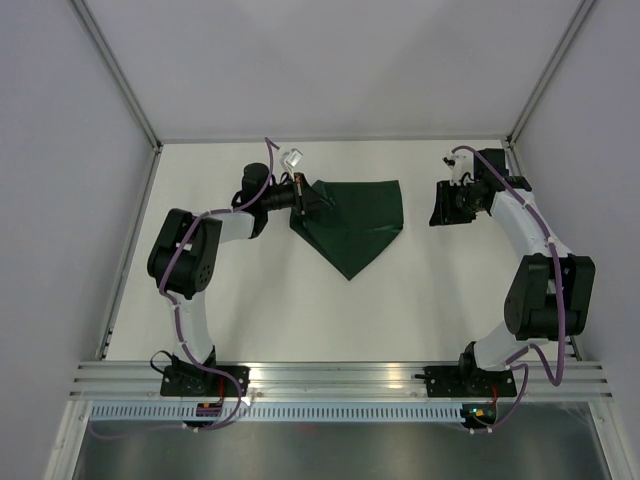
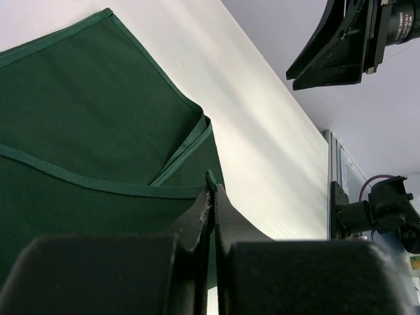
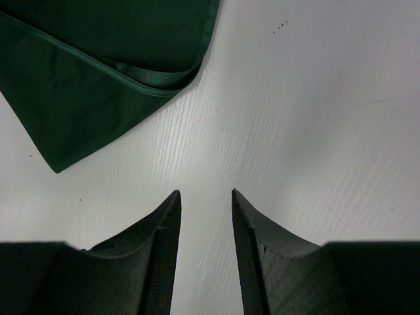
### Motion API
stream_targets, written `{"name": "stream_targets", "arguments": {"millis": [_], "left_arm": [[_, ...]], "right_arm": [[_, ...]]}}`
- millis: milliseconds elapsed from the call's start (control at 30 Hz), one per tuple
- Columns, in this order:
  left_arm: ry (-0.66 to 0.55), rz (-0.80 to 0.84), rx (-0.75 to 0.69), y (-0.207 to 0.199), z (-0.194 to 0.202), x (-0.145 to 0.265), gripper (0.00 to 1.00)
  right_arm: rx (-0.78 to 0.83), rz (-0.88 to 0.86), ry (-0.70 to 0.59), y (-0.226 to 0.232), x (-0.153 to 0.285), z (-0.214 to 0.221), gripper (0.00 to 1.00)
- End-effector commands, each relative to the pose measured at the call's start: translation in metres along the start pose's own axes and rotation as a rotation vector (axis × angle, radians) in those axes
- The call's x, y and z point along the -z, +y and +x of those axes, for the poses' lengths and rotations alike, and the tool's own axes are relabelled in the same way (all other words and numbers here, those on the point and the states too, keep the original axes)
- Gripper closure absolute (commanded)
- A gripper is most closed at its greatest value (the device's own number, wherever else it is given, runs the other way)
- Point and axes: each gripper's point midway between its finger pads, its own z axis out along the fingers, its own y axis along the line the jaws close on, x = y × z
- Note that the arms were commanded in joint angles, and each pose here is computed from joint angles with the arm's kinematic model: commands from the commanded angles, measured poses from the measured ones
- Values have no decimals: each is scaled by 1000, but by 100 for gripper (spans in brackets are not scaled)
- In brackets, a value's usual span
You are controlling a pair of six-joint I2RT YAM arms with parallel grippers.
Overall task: Fold the napkin, place the utensils inside, and roll it up
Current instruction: Fold the napkin
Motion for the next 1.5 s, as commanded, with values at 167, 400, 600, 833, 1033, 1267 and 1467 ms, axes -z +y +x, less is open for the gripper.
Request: {"name": "stream_targets", "arguments": {"millis": [167,400,600,833,1033,1267,1467], "left_arm": [[-2,99,-131,-32,-13,-3,98],[38,135,-145,-44,-2,-7,98],[87,156,-139,-48,19,-15,98],[155,165,-141,-51,45,-21,98],[205,136,-121,-44,67,-26,98],[252,103,-104,-39,92,-33,98],[286,82,-92,-37,114,-39,98]], "right_arm": [[31,1,-36,6,12,-4,57],[34,4,-33,6,10,-3,57],[36,8,-32,6,12,-2,57],[44,13,-24,6,10,2,57],[43,11,-23,6,7,2,57],[49,15,-21,7,5,2,57],[52,16,-17,7,3,4,57]]}}
